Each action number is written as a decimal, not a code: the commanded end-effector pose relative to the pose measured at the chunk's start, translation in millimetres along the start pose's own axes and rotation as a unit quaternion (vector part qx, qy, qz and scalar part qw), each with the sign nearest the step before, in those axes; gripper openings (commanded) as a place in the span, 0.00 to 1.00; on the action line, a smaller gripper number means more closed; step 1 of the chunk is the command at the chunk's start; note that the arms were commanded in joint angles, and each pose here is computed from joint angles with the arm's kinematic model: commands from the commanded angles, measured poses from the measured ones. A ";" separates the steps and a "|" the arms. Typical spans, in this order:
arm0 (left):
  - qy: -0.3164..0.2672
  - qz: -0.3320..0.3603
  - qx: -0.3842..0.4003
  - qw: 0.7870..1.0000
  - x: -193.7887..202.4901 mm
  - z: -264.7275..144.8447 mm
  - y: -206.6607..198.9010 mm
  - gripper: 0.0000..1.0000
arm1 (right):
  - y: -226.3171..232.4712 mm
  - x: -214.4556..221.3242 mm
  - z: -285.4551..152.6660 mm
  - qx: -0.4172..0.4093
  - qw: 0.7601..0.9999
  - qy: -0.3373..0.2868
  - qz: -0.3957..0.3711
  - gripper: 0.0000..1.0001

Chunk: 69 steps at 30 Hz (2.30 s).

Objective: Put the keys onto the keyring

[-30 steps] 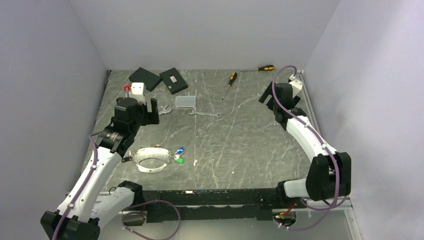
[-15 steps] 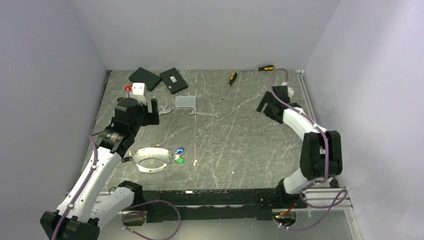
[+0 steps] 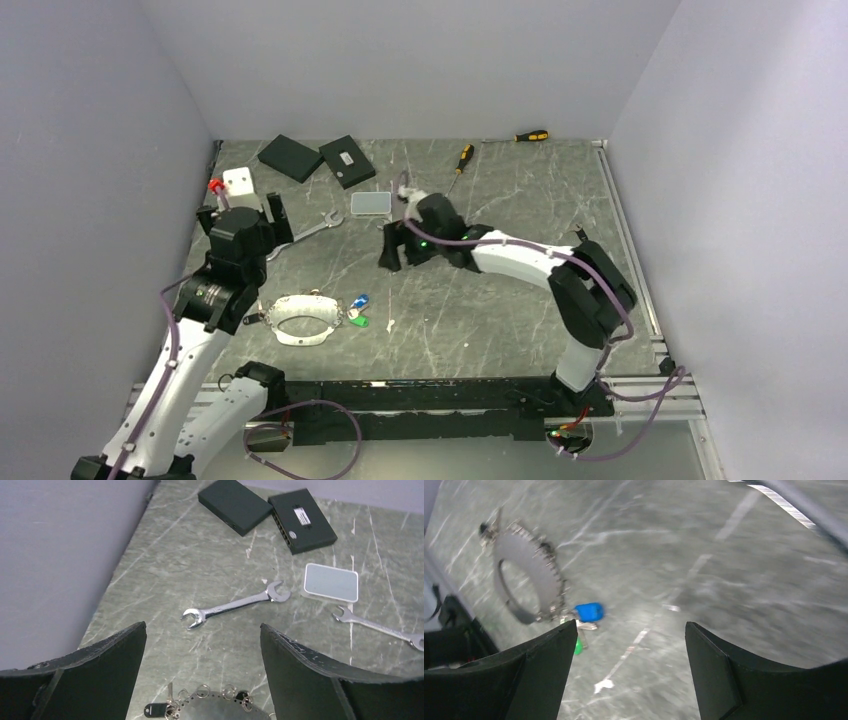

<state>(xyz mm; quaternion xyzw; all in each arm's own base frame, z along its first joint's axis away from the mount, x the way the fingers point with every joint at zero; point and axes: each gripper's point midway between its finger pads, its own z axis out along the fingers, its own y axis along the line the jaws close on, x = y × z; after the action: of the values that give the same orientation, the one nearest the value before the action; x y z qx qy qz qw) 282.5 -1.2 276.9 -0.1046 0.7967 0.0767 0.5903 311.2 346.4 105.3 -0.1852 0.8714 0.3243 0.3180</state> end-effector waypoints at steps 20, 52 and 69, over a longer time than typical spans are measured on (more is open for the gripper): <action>-0.073 -0.021 -0.026 0.997 -31.8 -26.2 25.0 0.87 | 181.0 85.9 32.9 -0.368 0.868 0.134 -0.306 0.56; -0.067 -0.009 -0.010 0.998 -28.8 -23.8 18.7 0.85 | 164.6 126.3 79.0 -0.350 0.864 0.174 -0.318 0.47; -0.066 -0.008 -0.008 0.998 -28.2 -23.8 18.2 0.85 | 184.5 87.8 53.8 -0.360 0.871 0.110 -0.316 0.53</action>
<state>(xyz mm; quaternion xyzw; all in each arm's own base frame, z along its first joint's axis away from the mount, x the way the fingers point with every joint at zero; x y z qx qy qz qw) 260.9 14.7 304.6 -0.1112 0.7633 0.0919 0.6298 159.9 491.6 37.7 -0.5920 0.6582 0.4431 0.1412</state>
